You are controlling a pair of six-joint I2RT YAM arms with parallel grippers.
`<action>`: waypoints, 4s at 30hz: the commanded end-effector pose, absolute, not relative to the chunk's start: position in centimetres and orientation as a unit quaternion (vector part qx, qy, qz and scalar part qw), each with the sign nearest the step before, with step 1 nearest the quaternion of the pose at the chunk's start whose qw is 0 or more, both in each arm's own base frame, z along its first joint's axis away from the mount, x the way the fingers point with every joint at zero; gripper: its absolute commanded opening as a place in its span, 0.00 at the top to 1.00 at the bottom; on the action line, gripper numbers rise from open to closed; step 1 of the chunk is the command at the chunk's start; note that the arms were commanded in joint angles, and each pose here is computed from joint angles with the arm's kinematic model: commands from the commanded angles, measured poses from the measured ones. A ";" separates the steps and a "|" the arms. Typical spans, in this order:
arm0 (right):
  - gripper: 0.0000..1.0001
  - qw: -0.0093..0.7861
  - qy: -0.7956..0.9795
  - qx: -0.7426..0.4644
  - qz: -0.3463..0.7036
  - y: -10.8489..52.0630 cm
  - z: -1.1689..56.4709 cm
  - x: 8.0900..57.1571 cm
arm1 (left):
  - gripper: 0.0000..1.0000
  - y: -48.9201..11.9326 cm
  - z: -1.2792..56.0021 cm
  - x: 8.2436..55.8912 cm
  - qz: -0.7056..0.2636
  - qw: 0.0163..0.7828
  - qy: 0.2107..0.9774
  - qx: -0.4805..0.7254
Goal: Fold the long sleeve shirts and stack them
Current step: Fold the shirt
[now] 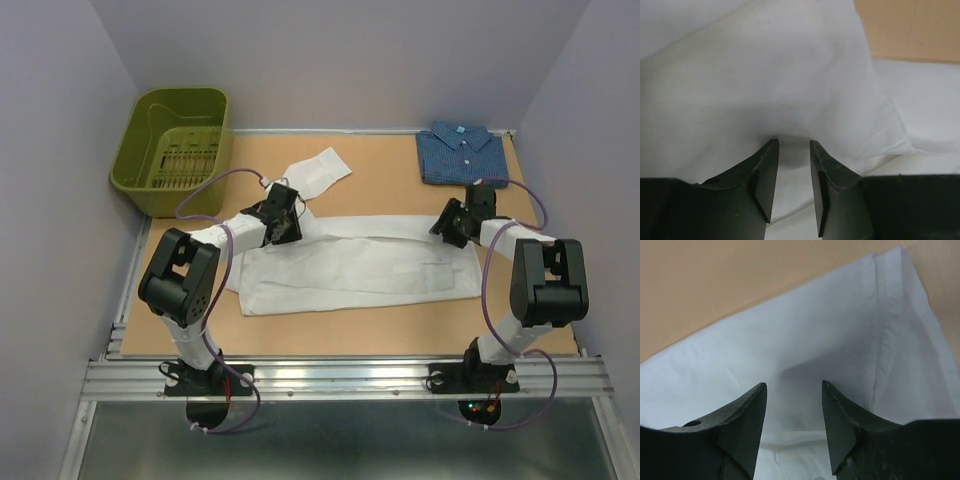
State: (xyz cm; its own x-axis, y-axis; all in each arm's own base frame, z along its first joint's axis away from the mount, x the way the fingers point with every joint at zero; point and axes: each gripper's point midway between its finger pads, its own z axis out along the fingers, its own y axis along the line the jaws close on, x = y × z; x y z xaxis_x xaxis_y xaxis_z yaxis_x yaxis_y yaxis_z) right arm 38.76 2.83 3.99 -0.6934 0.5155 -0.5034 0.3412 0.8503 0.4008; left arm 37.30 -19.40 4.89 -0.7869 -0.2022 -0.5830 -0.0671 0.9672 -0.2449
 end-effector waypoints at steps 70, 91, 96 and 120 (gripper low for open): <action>0.00 0.382 0.887 0.053 0.256 11.3 13.7 30.3 | 1.00 -29.2 2.6 54.6 -0.030 0.392 0.919 0.039; 0.00 0.619 0.763 0.161 0.094 2.3 28.5 29.1 | 1.00 -38.1 31.3 28.4 -0.317 0.490 0.770 0.258; 0.00 0.656 0.728 0.178 0.085 1.0 31.3 27.3 | 1.00 -38.6 30.4 18.3 -0.385 0.437 0.743 0.329; 0.01 0.478 0.852 0.079 0.197 8.2 20.9 29.0 | 1.00 -26.9 22.1 5.6 -0.428 0.282 0.769 0.383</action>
State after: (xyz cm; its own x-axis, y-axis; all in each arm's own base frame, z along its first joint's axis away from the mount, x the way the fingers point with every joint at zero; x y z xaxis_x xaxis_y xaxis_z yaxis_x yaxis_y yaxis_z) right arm 28.14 8.51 22.03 -0.5066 0.3060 -0.8060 -0.1088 0.9047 0.4119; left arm 7.27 -27.57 24.70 -0.4994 0.2653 -0.8248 0.8441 0.3634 -0.3942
